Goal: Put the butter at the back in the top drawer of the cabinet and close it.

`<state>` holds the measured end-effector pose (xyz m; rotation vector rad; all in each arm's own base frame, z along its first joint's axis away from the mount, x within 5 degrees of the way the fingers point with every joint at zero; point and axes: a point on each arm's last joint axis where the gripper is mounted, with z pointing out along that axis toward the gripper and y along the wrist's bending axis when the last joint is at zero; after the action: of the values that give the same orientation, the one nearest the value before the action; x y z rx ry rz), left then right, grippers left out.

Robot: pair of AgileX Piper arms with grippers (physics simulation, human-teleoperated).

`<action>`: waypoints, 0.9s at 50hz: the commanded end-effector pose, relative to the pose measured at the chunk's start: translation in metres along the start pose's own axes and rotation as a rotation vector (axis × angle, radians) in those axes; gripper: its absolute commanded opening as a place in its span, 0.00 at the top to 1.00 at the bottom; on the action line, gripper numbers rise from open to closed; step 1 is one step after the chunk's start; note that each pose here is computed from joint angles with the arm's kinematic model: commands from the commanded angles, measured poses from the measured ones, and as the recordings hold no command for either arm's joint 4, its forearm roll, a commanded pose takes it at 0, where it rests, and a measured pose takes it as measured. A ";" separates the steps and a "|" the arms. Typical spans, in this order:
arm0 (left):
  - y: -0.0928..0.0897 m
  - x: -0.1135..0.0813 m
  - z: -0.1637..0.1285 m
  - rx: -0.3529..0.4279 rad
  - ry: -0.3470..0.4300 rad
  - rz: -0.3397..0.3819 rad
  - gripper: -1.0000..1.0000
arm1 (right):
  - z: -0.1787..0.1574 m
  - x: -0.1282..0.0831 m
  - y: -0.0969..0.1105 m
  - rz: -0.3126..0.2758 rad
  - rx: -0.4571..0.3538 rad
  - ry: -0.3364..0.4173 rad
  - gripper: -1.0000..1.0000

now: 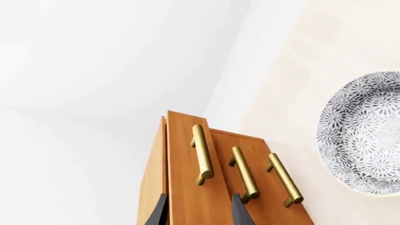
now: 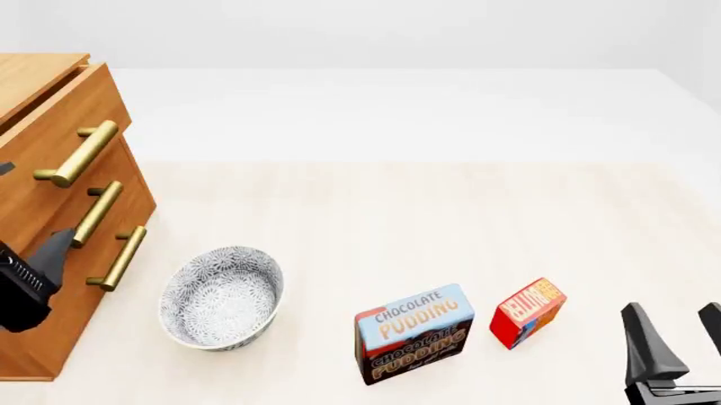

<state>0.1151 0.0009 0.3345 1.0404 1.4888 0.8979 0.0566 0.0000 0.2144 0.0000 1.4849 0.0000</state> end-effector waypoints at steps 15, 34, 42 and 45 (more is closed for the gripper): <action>-0.004 0.009 0.015 -0.022 0.054 0.032 0.00 | 0.000 0.000 0.000 0.000 0.000 0.000 0.00; -0.012 0.012 0.025 -0.017 0.049 0.054 0.00 | 0.000 0.000 0.000 0.000 0.000 0.000 0.00; -0.016 0.013 0.030 -0.012 0.049 0.060 0.00 | 0.000 0.000 0.000 0.000 0.000 0.000 0.00; -0.016 0.014 0.031 -0.014 0.049 0.061 0.00 | 0.000 0.000 0.000 0.000 0.000 0.000 0.00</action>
<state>0.1387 0.0083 0.3146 1.0580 1.4985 0.9774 0.0566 0.0000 0.2144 0.0000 1.4849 0.0000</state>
